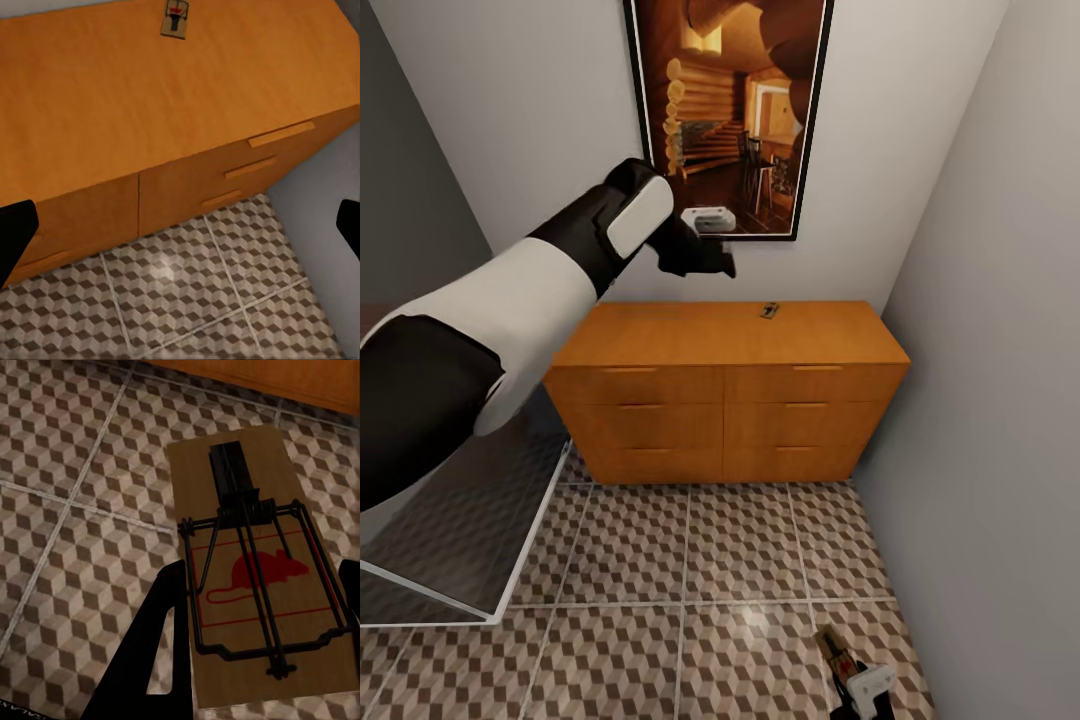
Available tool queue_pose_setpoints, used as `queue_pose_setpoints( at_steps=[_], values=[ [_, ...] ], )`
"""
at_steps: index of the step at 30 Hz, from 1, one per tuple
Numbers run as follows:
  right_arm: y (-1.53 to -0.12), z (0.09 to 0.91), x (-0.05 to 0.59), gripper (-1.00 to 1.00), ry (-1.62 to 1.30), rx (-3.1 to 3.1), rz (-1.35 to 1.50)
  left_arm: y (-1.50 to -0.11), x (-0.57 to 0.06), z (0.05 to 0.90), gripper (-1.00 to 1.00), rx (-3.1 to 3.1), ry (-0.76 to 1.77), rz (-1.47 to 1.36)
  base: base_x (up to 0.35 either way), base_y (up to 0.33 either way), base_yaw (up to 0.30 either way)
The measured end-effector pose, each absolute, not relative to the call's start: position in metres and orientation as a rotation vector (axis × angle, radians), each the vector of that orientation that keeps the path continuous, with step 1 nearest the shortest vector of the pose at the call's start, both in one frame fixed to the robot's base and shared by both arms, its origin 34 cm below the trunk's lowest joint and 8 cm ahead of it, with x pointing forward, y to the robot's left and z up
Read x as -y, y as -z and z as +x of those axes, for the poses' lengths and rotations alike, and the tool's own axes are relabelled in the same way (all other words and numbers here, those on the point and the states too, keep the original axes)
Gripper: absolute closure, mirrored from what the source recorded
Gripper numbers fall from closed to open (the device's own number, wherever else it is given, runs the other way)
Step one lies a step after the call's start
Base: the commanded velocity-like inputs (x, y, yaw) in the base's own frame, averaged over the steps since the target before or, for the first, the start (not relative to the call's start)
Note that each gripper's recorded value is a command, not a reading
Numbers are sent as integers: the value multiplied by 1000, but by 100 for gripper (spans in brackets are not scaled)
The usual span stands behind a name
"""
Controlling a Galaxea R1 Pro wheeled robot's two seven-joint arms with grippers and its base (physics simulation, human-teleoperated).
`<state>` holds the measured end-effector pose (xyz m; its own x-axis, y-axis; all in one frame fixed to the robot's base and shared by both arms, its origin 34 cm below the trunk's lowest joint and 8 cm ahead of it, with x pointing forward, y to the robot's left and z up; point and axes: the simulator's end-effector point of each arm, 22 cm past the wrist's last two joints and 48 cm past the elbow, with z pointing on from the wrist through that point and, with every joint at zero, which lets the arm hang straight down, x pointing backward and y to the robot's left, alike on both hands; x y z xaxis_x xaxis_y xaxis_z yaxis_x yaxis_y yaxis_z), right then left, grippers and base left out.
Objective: Take the four mousetraps from the cabinet in the bathroom and place them on the bathroom floor. Make sure all four end up on the same floor surface, and ensure that at least two of them are either under or directly next to the same bathroom sink.
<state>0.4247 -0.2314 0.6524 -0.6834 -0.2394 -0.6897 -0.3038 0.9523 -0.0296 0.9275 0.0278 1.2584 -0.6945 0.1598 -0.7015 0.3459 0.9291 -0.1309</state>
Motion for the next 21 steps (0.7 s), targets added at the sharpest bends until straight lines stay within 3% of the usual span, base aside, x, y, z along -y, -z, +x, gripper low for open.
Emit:
queue_pose_setpoints(
  at_steps=[10, 21],
  values=[
    [-654, 431, 251, 100, -4, -2346, -328, -1236, -26, 922, -100, -2374, 335, 365, 28, 0, 0],
    [-653, 401, 254, 100, 3, -2354, -313, -1235, -26, 922, -100, -2373, 334, 365, 210, 0, 0]
  ],
)
